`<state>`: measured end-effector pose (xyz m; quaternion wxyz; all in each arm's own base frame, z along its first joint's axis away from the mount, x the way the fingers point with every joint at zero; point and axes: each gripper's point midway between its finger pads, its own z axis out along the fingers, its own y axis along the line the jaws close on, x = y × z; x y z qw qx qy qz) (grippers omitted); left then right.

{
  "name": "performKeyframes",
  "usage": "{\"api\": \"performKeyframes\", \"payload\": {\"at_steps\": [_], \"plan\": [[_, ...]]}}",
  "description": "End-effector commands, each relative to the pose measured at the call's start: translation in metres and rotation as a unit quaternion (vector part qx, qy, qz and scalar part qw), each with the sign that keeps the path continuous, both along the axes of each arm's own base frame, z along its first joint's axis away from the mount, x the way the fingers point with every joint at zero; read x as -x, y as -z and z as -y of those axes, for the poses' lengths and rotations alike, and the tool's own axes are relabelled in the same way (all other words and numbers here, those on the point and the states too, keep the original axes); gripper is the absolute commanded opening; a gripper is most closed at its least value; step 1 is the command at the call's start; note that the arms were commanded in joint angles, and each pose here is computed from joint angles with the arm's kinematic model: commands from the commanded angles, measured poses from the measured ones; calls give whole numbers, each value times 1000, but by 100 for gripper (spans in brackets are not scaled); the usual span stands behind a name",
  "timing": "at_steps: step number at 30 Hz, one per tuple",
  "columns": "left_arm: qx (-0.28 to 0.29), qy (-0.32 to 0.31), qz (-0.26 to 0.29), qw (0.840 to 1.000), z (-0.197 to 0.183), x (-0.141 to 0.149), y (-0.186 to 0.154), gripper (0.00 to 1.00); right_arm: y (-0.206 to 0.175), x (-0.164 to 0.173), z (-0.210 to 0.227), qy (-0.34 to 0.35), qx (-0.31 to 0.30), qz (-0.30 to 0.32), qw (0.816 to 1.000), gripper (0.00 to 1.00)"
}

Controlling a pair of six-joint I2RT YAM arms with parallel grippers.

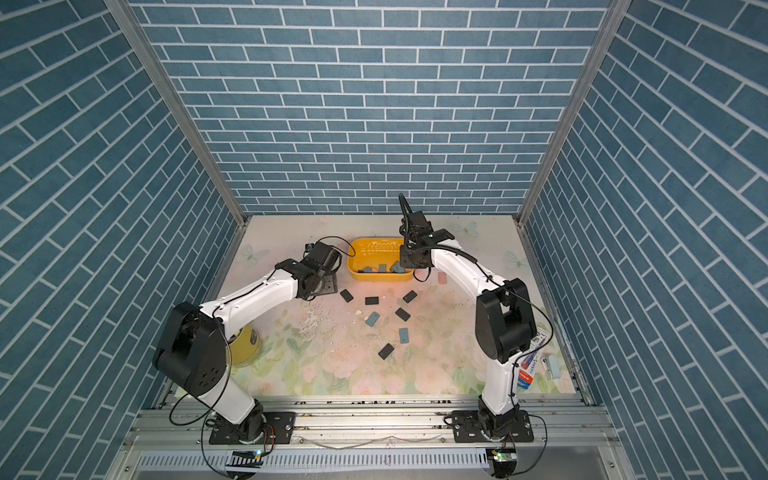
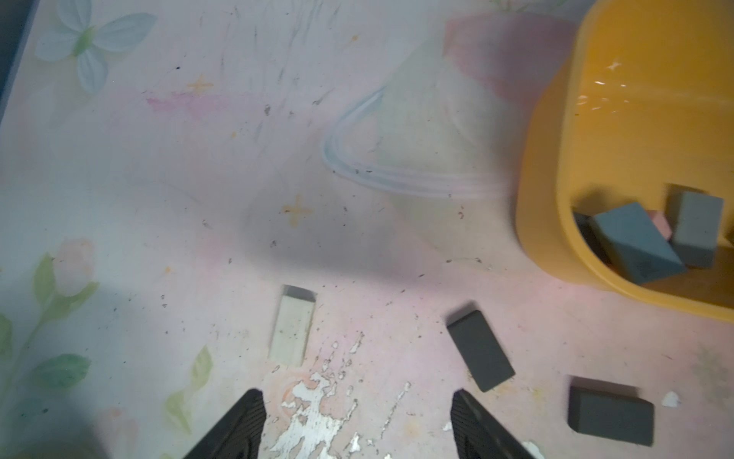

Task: Put the eraser in the storage box
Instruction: Place the eraser in the storage box.

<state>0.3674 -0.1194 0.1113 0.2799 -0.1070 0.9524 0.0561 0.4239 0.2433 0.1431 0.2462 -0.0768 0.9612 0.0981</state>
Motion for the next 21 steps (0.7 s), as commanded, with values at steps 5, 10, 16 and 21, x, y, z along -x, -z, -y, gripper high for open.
{"api": "performKeyframes", "payload": {"at_steps": [5, 10, 16, 21], "plan": [[-29, -43, -9, 999, -40, 7, 10, 79, 20, -12, -16, -26, 10, -48, 998, 4], [-48, -36, -36, 998, -47, 7, 25, 79, 31, -24, -22, -28, 15, -61, 998, 4], [-38, -35, -69, 996, -54, 5, 49, 79, 51, -30, -27, -33, 25, -83, 996, 4], [-19, -24, -86, 996, -51, 4, 61, 78, 62, -33, -27, -32, 29, -91, 995, 4]]}}
